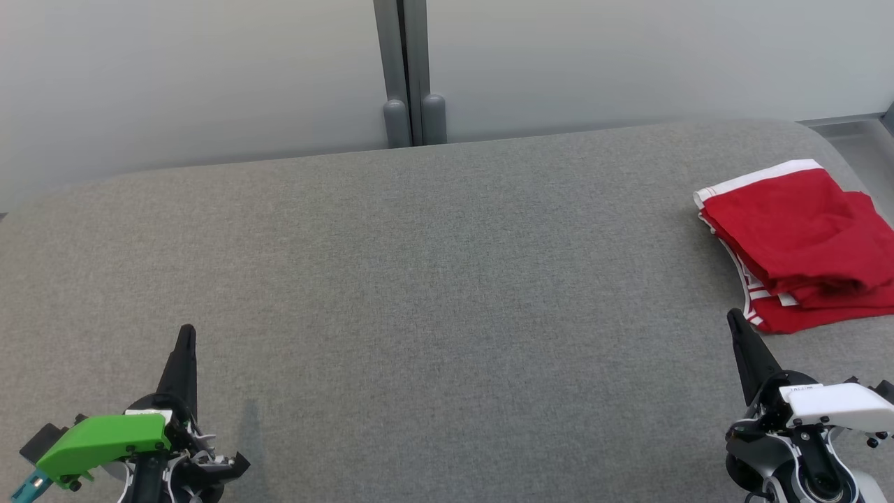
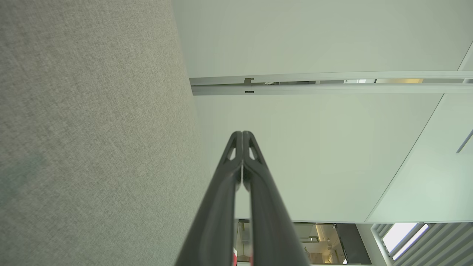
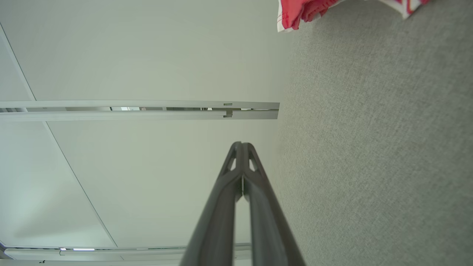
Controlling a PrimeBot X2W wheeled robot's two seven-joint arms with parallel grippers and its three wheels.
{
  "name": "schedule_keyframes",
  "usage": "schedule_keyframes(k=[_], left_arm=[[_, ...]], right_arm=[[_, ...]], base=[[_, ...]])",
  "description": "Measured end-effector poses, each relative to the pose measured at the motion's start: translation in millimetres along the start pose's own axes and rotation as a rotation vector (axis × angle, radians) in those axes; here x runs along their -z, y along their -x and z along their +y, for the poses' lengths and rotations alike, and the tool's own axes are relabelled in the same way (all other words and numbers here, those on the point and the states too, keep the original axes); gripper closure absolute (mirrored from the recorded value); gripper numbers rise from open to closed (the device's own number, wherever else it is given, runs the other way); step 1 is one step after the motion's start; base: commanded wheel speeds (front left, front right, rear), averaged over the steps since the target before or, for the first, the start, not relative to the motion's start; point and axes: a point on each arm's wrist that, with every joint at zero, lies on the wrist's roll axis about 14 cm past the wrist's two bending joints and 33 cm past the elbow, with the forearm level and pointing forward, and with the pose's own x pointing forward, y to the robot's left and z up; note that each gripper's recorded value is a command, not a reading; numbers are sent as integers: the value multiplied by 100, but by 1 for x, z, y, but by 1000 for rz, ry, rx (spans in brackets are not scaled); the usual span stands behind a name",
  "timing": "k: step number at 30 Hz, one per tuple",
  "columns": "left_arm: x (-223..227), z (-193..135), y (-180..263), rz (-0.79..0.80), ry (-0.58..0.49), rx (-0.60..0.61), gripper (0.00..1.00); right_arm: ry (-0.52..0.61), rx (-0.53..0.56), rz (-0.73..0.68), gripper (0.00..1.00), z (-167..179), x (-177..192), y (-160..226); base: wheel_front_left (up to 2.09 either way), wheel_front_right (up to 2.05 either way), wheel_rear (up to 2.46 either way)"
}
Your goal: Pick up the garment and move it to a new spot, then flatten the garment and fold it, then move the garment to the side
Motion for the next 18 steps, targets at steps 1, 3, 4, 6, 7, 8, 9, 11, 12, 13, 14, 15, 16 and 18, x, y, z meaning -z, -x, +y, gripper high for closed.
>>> schedule_keyframes(k=[1,3,4,6,7,8,9,11,12,13,14,15,16,18], left_arm=[[0,0,0,0,0,0,100],[0,0,0,0,0,0,100],[0,0,0,0,0,0,100],[0,0,0,0,0,0,100],[0,0,0,0,0,0,100],[0,0,0,0,0,0,100],[0,0,0,0,0,0,100],[0,0,0,0,0,0,100],[0,0,0,0,0,0,100],[0,0,0,0,0,0,100],[0,0,0,0,0,0,100],[0,0,0,0,0,0,100],[0,0,0,0,0,0,100],[0,0,0,0,0,0,100]], right_arm=[[0,0,0,100,0,0,0],[0,0,0,100,0,0,0],[0,0,0,100,0,0,0],[0,0,0,100,0,0,0],[0,0,0,100,0,0,0],[0,0,0,100,0,0,0],[0,0,0,100,0,0,0],[0,0,0,100,0,0,0],[0,0,0,100,0,0,0],[0,0,0,100,0,0,0],[0,0,0,100,0,0,0],[0,0,0,100,0,0,0],[0,0,0,100,0,0,0],[0,0,0,100,0,0,0]], base=[[0,0,0],[0,0,0],[0,0,0],[0,0,0],[0,0,0],[0,0,0],[0,0,0],[0,0,0],[0,0,0],[0,0,0],[0,0,0],[0,0,0],[0,0,0],[0,0,0]])
